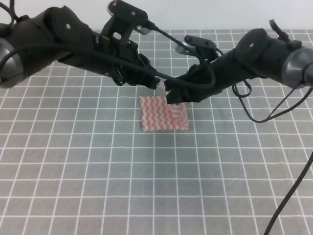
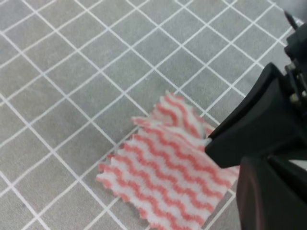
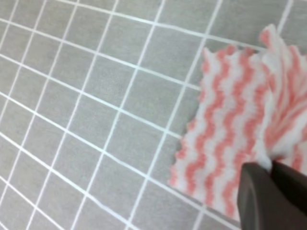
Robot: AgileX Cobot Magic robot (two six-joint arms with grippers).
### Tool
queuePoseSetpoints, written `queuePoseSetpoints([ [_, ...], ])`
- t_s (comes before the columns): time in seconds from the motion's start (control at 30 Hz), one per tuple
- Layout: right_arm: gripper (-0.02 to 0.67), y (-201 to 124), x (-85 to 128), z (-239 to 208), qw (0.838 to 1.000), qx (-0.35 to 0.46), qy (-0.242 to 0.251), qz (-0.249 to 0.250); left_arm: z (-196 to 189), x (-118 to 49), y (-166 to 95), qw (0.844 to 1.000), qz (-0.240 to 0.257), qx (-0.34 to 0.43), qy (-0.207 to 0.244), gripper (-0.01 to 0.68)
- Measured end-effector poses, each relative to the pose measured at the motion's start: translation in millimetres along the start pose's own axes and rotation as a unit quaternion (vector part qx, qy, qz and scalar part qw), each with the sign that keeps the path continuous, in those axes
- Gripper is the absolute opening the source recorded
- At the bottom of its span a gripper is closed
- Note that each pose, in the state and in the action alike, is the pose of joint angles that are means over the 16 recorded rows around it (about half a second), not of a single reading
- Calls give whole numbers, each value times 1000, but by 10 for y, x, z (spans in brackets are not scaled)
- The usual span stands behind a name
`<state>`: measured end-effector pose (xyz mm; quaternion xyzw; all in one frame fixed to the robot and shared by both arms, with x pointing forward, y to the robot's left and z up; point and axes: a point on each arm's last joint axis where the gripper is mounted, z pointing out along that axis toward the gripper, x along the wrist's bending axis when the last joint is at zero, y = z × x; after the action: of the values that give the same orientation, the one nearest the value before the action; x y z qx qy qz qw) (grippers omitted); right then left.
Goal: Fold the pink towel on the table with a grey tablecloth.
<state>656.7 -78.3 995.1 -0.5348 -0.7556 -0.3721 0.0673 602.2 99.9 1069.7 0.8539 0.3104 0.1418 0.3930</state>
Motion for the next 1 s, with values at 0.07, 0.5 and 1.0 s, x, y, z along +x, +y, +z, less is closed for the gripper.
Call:
queuePoseSetpoints([
  [0.07,-15,-12,18,41,1000,1,3,2,-20,-5,10,1000,-1,-1,0,-1],
  [0.5,-15,-61,113,284,1000,0,16,5,-31,-14,9,1000,1,2,-3,-1],
  [1.0,65,-85,169,467,999,-13,31,3,-34,-16,8,1000,2,2,-4,-1],
])
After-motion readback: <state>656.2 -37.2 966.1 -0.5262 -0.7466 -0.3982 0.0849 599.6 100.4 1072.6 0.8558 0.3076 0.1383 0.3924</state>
